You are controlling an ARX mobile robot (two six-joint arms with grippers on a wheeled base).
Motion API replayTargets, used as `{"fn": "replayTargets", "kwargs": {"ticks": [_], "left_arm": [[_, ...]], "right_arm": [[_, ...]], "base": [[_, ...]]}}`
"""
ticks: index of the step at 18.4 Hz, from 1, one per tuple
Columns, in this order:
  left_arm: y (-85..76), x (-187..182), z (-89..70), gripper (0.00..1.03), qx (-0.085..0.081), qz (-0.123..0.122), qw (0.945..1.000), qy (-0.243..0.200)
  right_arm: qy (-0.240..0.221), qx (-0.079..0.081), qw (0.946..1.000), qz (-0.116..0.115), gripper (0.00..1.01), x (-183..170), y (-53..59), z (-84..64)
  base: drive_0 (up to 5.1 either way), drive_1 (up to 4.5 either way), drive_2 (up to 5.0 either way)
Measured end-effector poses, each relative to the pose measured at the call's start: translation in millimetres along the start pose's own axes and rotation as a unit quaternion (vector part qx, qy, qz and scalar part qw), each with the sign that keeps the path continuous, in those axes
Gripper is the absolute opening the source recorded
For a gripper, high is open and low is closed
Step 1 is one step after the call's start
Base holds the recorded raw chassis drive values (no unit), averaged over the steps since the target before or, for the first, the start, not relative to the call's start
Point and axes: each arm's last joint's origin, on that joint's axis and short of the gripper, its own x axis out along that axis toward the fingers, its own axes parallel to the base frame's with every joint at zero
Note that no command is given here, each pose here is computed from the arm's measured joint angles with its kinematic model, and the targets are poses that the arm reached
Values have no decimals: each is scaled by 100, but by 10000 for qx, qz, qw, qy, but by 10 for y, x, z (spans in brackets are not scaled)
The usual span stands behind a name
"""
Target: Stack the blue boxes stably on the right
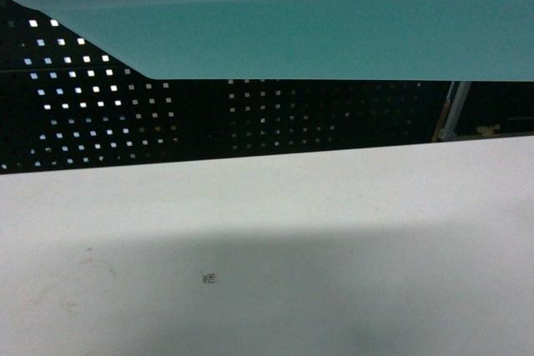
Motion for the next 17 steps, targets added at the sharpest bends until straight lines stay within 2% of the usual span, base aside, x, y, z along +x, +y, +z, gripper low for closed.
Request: {"fn": "replayTargets", "kwargs": {"ticks": [17], "left_arm": [[1, 0, 0, 2, 0, 0, 10000, -2]], "right_arm": [[3, 3, 10000, 5, 7, 0, 0, 0]], "base": [[-162, -162, -162]]}}
